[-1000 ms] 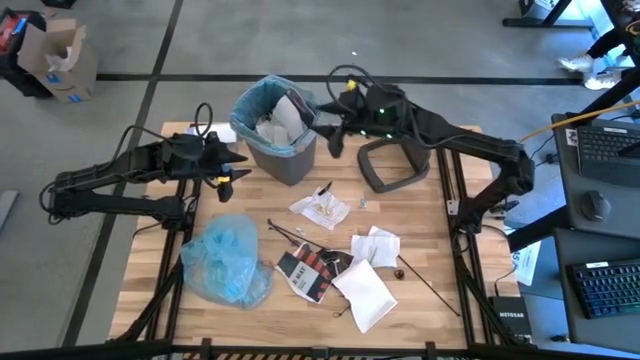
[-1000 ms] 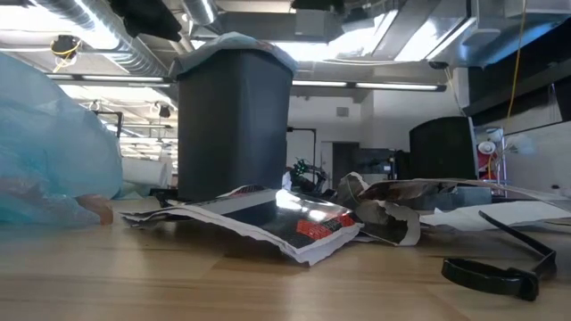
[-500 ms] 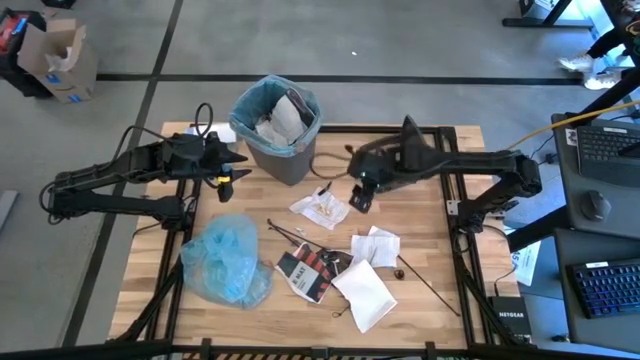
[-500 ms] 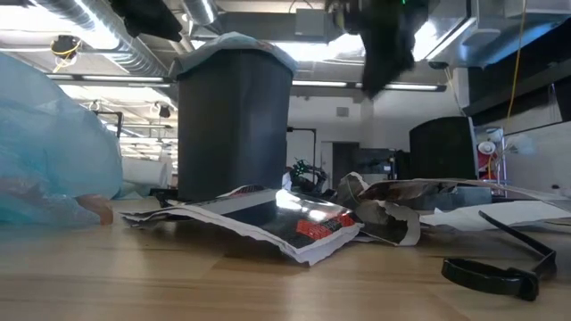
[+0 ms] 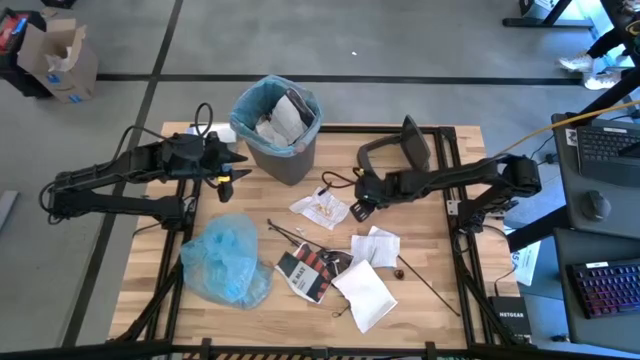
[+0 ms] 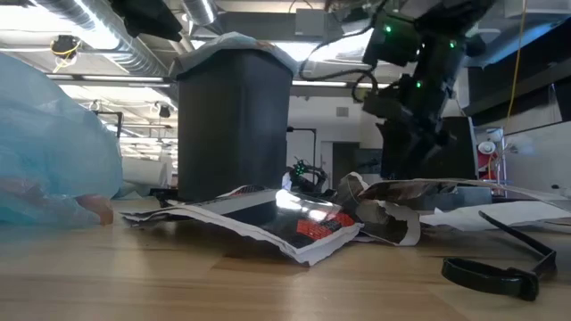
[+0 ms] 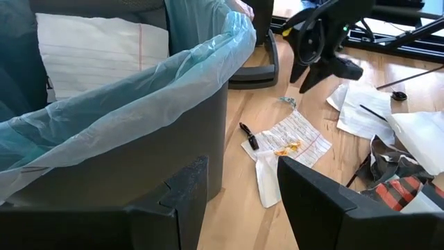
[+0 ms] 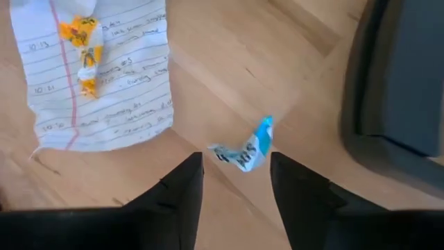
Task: Pick and place trash into bin
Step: Put the blue paper into the trash bin, then put the black cellophane into the trash bin
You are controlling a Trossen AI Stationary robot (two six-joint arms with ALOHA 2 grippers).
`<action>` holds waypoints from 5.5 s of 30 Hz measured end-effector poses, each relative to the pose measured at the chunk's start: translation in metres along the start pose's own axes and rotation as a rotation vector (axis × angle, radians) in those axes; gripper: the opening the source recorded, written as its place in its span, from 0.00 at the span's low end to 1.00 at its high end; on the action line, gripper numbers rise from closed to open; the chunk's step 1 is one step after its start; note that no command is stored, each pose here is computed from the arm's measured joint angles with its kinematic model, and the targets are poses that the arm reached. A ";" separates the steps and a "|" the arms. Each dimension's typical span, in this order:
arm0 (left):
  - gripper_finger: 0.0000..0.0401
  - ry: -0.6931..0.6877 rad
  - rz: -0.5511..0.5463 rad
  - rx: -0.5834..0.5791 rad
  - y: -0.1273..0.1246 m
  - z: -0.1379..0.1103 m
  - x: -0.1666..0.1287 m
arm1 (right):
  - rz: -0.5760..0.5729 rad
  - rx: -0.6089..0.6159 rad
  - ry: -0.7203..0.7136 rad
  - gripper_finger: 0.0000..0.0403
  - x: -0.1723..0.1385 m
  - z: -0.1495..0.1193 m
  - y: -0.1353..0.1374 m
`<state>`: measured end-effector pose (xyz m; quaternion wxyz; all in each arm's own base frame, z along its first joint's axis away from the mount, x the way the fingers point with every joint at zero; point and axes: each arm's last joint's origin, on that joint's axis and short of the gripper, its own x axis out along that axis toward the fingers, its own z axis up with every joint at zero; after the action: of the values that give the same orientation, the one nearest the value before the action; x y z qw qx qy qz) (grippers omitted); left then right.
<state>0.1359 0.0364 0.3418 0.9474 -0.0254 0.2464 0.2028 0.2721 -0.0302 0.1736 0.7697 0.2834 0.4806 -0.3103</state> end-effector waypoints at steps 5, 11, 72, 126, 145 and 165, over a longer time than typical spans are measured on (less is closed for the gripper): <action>0.41 0.001 0.000 -0.009 0.000 0.000 0.000 | -0.035 0.045 -0.061 0.37 0.011 -0.007 -0.006; 0.41 0.001 0.000 -0.027 0.000 0.000 0.000 | -0.048 0.086 -0.097 0.36 0.024 -0.013 -0.011; 0.41 -0.012 -0.001 -0.035 -0.001 0.002 0.003 | 0.168 -0.357 -0.974 0.37 -0.128 0.205 0.066; 0.41 0.007 0.000 -0.043 -0.001 0.001 0.003 | 0.139 -0.712 -0.057 0.41 0.092 0.094 0.026; 0.41 0.022 0.001 -0.026 -0.001 0.001 0.007 | 0.181 -0.670 -0.095 0.01 -0.007 0.118 0.054; 0.41 0.015 0.001 -0.029 -0.002 0.001 0.007 | 0.329 -0.501 -0.951 0.01 -0.151 0.222 0.079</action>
<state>0.1430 0.0379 0.3395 0.9449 -0.0406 0.2508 0.2064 0.4047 -0.1111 0.4063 0.9837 -0.0080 0.0889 -0.1559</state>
